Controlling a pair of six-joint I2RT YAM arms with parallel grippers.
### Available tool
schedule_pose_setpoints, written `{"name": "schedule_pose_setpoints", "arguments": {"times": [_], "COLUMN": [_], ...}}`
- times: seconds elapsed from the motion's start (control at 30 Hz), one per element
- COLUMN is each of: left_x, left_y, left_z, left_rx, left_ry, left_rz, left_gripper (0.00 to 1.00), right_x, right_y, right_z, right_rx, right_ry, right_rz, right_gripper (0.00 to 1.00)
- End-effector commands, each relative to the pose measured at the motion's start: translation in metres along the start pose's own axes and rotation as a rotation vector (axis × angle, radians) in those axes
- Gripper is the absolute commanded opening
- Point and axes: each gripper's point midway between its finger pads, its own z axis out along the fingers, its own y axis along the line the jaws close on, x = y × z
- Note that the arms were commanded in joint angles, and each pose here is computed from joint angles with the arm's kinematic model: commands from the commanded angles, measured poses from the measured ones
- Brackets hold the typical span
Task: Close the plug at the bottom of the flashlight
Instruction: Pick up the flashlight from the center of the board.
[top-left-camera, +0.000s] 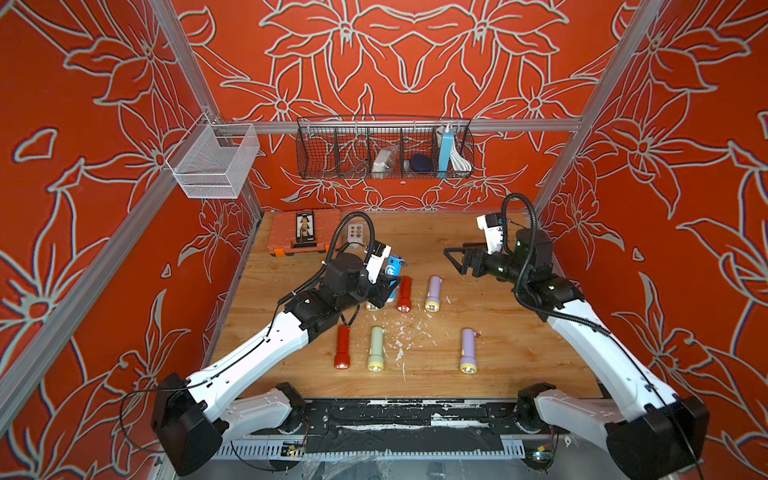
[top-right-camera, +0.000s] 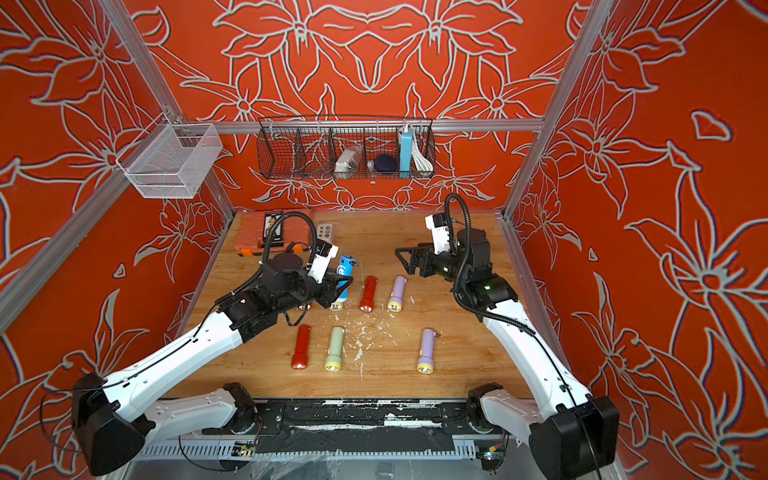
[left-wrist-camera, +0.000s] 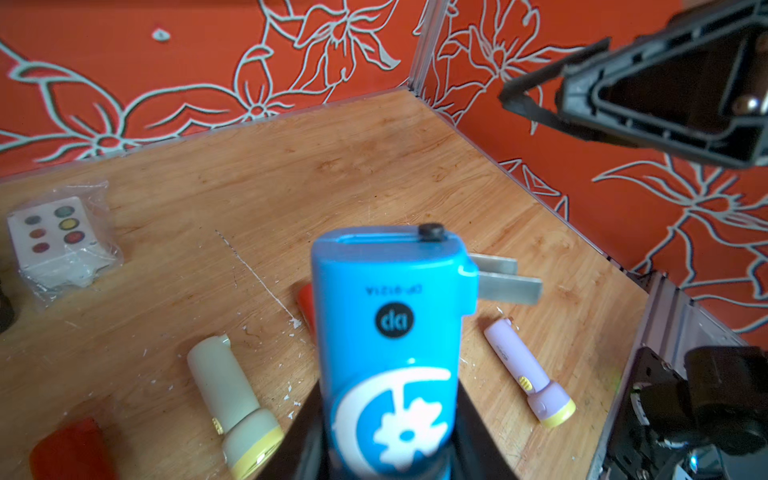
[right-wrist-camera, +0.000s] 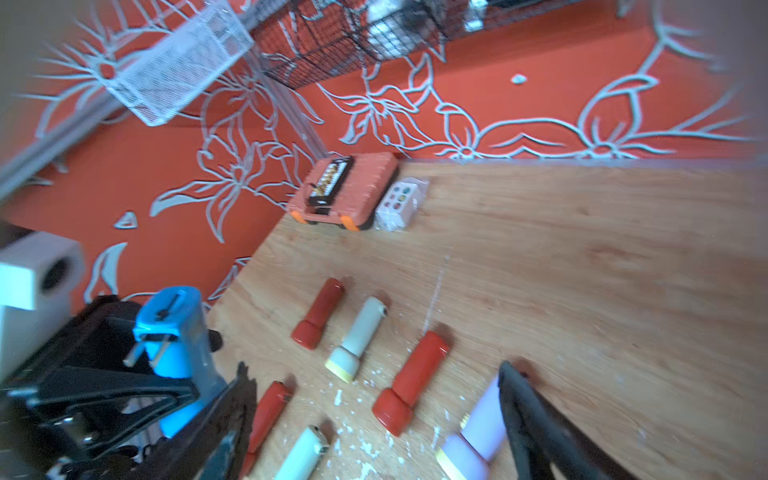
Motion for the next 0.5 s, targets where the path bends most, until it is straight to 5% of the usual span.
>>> {"name": "schedule_pose_setpoints", "arguments": {"times": [0.0, 0.47], "left_x": [-0.012, 0.020], "left_y": [-0.030, -0.076], "left_z": [-0.017, -0.063], "left_rx": [0.198, 0.535], "left_ry": [-0.117, -0.222], "left_rz": [0.139, 0.364], "left_gripper": [0.00, 0.00], "right_x": [-0.020, 0.028], "right_y": [0.048, 0.143], "right_z": [-0.001, -0.011], "right_rx": [-0.262, -0.663], "right_ry": [-0.025, 0.140], "right_rz": [-0.042, -0.262], "right_gripper": [0.93, 0.94]}}
